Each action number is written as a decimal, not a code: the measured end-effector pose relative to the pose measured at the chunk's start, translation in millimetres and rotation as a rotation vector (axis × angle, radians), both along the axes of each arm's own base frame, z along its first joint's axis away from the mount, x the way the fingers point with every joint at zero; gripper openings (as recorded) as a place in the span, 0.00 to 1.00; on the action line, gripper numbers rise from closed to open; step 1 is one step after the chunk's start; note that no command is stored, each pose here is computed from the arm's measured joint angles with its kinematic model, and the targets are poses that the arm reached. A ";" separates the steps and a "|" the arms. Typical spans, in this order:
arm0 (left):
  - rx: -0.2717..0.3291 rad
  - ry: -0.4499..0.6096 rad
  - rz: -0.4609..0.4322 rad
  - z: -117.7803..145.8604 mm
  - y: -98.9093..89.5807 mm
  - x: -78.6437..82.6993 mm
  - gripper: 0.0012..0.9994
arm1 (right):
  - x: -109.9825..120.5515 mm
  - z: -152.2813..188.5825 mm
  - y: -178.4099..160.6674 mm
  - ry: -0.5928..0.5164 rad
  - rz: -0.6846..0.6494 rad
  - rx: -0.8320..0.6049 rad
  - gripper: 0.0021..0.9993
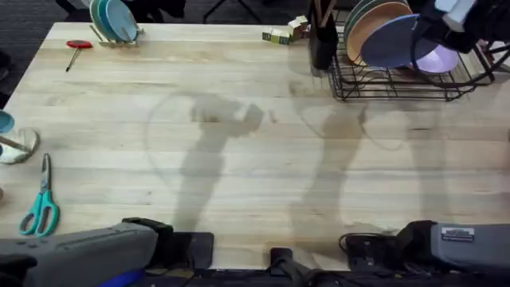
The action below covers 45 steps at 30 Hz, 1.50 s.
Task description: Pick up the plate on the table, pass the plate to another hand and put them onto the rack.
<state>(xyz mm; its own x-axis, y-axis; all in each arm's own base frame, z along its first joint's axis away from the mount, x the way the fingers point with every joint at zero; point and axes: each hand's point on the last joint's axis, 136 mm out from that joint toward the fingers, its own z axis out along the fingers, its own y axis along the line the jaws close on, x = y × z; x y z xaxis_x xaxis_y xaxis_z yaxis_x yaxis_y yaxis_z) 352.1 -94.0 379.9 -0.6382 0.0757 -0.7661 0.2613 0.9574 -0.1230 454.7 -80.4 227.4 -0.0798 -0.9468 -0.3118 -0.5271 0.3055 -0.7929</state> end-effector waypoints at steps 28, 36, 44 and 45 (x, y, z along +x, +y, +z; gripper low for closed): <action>0.000 0.000 0.000 0.0 0.0 0.0 0.99 | 12.4 -47.6 12.9 0.117 0.027 0.035 0.45; 0.001 0.004 0.000 -0.7 0.1 -0.6 0.99 | 4.5 -58.9 16.7 0.173 0.030 0.051 0.99; 0.000 0.000 0.000 0.0 0.0 0.0 0.99 | -28.9 -6.0 25.0 0.125 0.025 0.037 0.99; 0.000 0.000 0.000 0.1 0.0 0.0 1.00 | -35.2 2.1 26.4 0.118 0.018 0.041 0.99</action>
<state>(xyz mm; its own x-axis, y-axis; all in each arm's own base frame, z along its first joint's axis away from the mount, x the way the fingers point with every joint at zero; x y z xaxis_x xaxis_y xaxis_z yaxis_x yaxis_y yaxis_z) 352.2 -94.0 380.0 -0.6380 0.0757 -0.7663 0.2614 0.9574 -0.1230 419.5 -54.0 229.5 -0.1017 -0.9350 -0.3396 -0.6218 0.3263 -0.7120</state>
